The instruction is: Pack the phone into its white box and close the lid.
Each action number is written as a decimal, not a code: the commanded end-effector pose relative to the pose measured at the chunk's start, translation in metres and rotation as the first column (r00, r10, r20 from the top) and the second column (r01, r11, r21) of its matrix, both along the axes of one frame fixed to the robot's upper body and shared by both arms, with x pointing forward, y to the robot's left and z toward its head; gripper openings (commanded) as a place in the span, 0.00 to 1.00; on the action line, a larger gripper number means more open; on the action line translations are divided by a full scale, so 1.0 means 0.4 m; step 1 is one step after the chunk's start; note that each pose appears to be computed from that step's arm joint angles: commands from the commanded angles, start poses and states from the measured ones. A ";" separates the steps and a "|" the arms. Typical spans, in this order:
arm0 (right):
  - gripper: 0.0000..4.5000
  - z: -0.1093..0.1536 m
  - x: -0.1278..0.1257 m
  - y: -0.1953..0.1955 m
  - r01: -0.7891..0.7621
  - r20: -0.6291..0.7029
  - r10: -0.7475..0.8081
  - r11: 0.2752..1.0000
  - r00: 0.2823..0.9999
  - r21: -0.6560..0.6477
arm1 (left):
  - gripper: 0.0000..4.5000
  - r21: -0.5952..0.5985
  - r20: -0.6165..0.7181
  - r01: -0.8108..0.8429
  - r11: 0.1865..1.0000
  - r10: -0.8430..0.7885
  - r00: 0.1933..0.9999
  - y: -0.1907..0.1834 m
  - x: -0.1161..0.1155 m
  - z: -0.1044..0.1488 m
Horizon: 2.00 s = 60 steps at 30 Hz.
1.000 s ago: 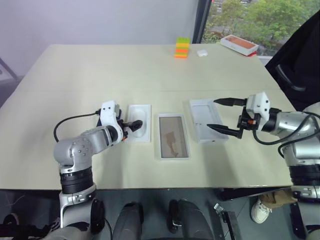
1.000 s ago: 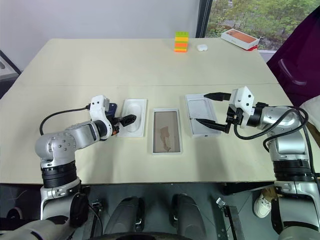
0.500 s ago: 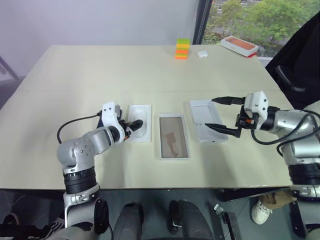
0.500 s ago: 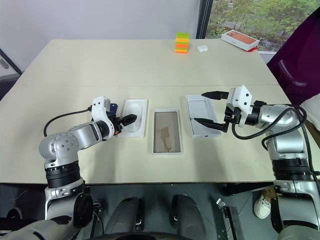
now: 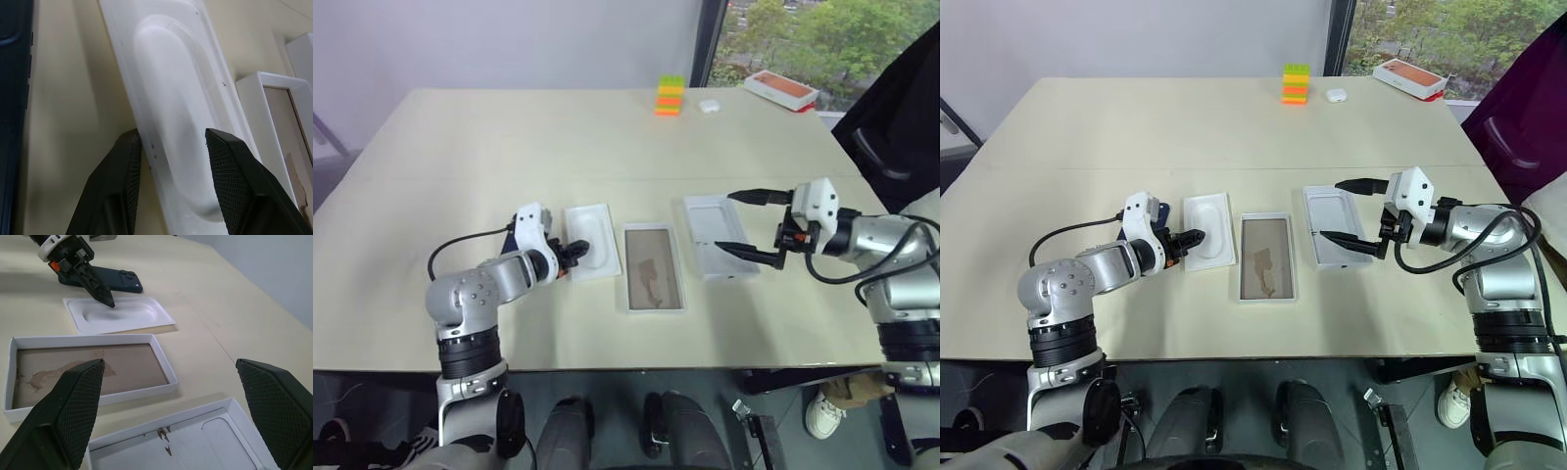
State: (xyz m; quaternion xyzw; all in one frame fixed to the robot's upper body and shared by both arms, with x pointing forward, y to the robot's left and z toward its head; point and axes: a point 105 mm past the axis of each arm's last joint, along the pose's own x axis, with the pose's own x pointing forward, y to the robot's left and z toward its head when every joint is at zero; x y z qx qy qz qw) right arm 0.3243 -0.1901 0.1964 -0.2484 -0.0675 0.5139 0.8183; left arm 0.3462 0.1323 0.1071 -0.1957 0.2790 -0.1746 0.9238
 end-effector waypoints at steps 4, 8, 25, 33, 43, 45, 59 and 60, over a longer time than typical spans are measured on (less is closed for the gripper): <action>1.00 0.040 -0.003 0.010 -0.016 0.069 0.015 1.000 0.998 0.012 | 0.01 -0.007 -0.062 -0.002 1.000 0.001 0.998 -0.004 -0.014 -0.034; 1.00 0.037 -0.003 0.006 -0.010 0.060 0.009 1.000 0.998 0.012 | 0.01 -0.090 -0.035 -0.038 0.995 0.035 0.999 0.002 -0.003 -0.012; 1.00 -0.037 -0.068 0.082 -0.119 -0.191 0.130 0.991 0.973 0.065 | 0.01 -0.183 0.046 0.060 0.981 -0.052 0.998 -0.004 -0.038 0.110; 1.00 -0.049 -0.068 0.069 -0.127 -0.306 0.152 0.987 0.940 0.099 | 0.01 -0.164 0.099 0.164 0.973 -0.149 0.984 -0.101 -0.056 0.136; 1.00 -0.048 -0.048 0.064 -0.091 -0.246 0.107 0.993 0.963 0.077 | 0.01 -0.145 0.010 0.219 0.965 -0.220 0.975 -0.171 -0.078 0.077; 1.00 -0.048 -0.046 0.062 -0.086 -0.237 0.101 0.994 0.966 0.073 | 0.01 -0.130 0.008 0.226 0.965 -0.226 0.974 -0.175 -0.081 0.074; 1.00 -0.048 -0.038 0.067 -0.073 -0.204 0.087 0.995 0.975 0.075 | 0.83 -0.077 0.013 0.256 0.964 -0.256 0.967 -0.188 -0.084 0.073; 1.00 -0.048 -0.037 0.068 -0.073 -0.204 0.087 0.994 0.975 0.077 | 0.83 -0.073 0.018 0.256 0.964 -0.255 0.967 -0.186 -0.082 0.076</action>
